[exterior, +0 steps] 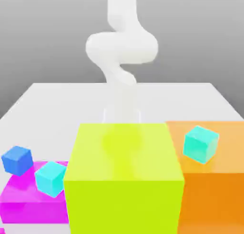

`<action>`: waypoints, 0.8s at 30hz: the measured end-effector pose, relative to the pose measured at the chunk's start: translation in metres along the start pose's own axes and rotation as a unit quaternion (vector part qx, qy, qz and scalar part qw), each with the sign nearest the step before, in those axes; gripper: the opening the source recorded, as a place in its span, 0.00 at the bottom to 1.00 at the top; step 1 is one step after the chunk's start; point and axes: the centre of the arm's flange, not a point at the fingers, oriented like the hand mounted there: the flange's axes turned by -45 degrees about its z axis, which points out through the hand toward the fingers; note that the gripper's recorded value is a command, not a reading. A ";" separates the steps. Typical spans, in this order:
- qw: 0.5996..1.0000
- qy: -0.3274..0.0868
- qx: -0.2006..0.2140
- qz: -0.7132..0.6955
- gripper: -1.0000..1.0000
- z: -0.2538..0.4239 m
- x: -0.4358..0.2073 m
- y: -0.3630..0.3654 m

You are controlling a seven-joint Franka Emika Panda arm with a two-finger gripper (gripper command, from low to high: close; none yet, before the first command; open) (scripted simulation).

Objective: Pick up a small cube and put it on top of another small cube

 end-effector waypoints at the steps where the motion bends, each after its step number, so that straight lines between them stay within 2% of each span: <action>1: 1.000 -0.012 0.002 0.000 0.50 0.016 0.003 0.007; 12: 0.991 -0.130 0.015 0.002 0.50 0.185 -0.001 0.091; 24: 0.968 -0.250 0.010 0.005 0.50 0.353 -0.084 0.193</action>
